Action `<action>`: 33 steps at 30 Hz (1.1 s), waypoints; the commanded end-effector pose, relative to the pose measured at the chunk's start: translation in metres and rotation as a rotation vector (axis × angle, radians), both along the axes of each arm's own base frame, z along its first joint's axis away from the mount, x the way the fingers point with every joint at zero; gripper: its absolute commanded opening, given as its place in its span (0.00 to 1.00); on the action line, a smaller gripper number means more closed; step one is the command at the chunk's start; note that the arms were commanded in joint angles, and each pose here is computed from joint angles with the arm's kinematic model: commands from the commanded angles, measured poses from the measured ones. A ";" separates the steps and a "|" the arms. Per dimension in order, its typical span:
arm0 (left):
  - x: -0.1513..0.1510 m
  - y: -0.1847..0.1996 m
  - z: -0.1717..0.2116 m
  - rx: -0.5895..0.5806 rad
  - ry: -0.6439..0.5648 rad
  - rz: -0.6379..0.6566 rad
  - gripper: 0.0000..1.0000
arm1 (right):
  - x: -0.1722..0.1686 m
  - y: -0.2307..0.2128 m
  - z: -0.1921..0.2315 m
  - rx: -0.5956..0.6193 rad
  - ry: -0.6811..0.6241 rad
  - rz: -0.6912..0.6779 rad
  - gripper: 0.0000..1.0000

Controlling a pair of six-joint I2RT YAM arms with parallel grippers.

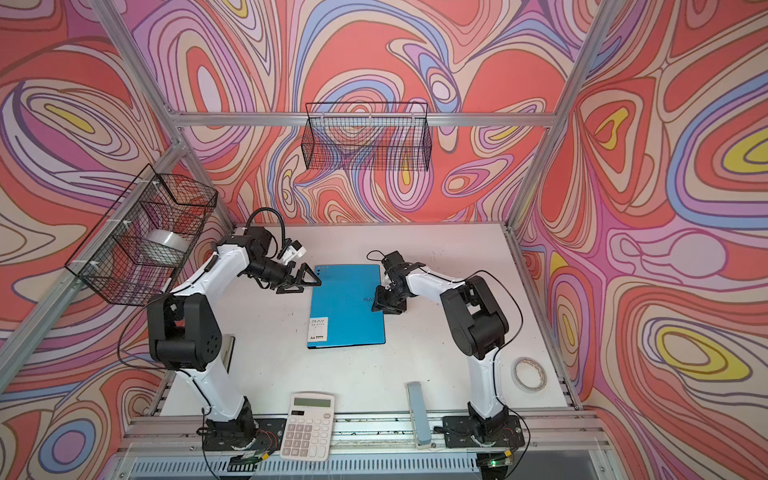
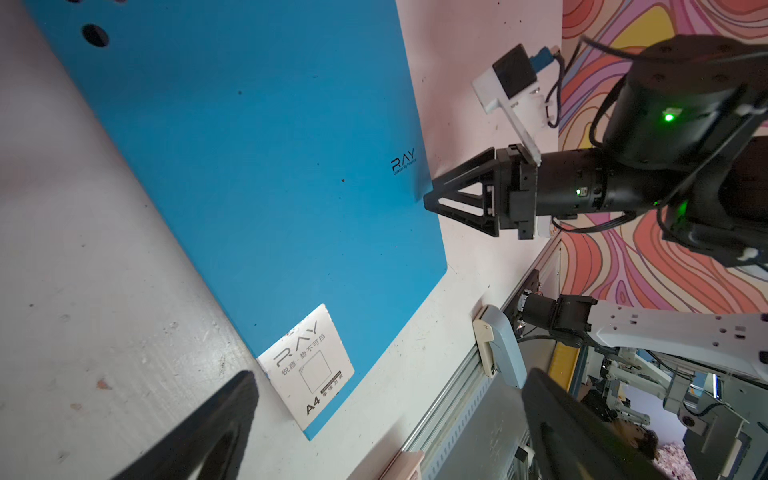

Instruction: Put the files into the folder

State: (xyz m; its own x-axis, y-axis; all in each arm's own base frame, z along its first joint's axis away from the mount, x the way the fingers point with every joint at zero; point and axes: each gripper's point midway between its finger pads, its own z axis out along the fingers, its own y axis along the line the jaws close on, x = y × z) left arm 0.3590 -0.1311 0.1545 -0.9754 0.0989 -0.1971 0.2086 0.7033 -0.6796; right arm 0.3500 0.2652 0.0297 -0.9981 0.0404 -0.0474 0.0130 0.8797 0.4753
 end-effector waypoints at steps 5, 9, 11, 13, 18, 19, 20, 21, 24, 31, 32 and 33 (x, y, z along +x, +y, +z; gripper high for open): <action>0.016 0.029 -0.002 0.191 -0.105 0.101 1.00 | 0.029 -0.033 0.022 -0.146 -0.139 -0.095 0.48; 0.035 0.066 -0.007 0.378 -0.263 0.231 1.00 | 0.063 -0.044 0.059 -0.109 -0.359 -0.160 0.50; 0.040 0.083 -0.010 0.460 -0.354 0.302 1.00 | 0.076 -0.056 0.077 -0.094 -0.450 -0.202 0.52; 0.044 0.095 -0.009 0.511 -0.455 0.352 1.00 | 0.085 -0.068 0.100 -0.111 -0.567 -0.230 0.56; 0.045 0.121 -0.008 0.615 -0.640 0.461 1.00 | 0.093 -0.090 0.145 -0.149 -0.898 -0.243 0.88; 0.044 0.124 -0.011 0.629 -0.655 0.471 1.00 | 0.092 -0.097 0.155 -0.166 -0.972 -0.255 0.98; 0.042 0.126 -0.014 0.637 -0.666 0.475 1.00 | 0.093 -0.106 0.161 -0.199 -1.035 -0.283 0.98; 0.040 0.129 -0.015 0.647 -0.682 0.491 1.00 | 0.092 -0.119 0.167 -0.240 -1.098 -0.328 0.99; 0.036 0.131 -0.020 0.620 -0.749 0.523 1.00 | 0.087 -0.140 0.168 -0.342 -1.176 -0.308 0.98; 0.025 0.136 -0.035 0.620 -0.940 0.582 1.00 | 0.058 -0.199 0.144 -0.373 -1.127 -0.354 0.99; 0.023 0.134 -0.037 0.607 -0.966 0.580 1.00 | 0.052 -0.207 0.140 -0.386 -1.128 -0.362 0.98; 0.021 0.132 -0.041 0.594 -0.981 0.572 1.00 | 0.046 -0.212 0.135 -0.387 -1.129 -0.345 0.98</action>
State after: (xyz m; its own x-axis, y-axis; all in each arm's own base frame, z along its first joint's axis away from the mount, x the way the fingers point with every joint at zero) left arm 0.3643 -0.0010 0.0796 -0.5699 0.0106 -0.8216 0.0039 0.9999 0.0102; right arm 0.4049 0.0659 0.1595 -0.3823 0.1083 -0.9177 0.0264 0.9940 0.1063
